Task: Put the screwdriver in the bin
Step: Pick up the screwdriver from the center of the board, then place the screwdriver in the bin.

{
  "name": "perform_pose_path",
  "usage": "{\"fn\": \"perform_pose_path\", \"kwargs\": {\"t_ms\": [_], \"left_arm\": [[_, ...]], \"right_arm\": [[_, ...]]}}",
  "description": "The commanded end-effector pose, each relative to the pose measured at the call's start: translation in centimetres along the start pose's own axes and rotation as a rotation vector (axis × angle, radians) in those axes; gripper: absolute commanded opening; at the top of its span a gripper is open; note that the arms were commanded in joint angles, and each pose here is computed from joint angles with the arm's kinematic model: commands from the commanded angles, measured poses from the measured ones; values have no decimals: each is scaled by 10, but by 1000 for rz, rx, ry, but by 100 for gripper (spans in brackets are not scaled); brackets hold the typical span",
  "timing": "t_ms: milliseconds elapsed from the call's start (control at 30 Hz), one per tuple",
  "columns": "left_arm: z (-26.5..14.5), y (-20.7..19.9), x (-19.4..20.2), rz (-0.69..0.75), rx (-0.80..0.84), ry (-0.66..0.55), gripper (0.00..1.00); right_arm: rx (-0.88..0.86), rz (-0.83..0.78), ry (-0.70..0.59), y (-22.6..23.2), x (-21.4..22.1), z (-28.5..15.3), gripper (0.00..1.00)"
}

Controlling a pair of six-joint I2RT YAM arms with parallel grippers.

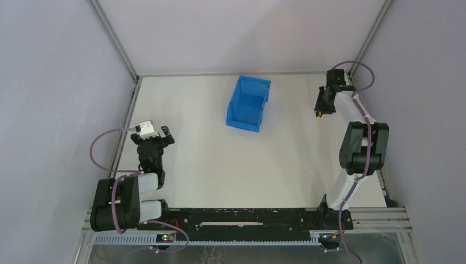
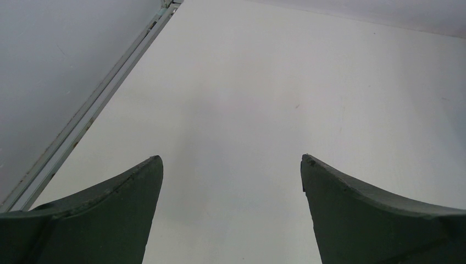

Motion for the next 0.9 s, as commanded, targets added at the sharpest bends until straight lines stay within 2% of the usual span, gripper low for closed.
{"fn": "perform_pose_path", "kwargs": {"t_ms": [0, 500, 667, 867], "left_arm": [[7, -2, -20, 13, -4, -66, 100], [7, -2, -20, 14, -3, -66, 100], [7, -1, -20, 13, -5, -66, 100], [7, -2, -21, 12, -4, -67, 100]], "right_arm": [[-25, 10, -142, 3, -40, -66, 22], [-63, 1, -374, 17, -91, -224, 21], [-106, 27, -380, 33, -92, -247, 21], [-180, -15, -387, 81, -86, -255, 20]]}}
Point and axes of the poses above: each gripper's point midway between its finger pads, its own z axis out along the fingers, its own y axis along the line the jaws close on, x = y × z, the point moved 3 cm from there along -z, back along the fingers, and after that the axes turned 1 degree about -z, right-handed, at the moved point
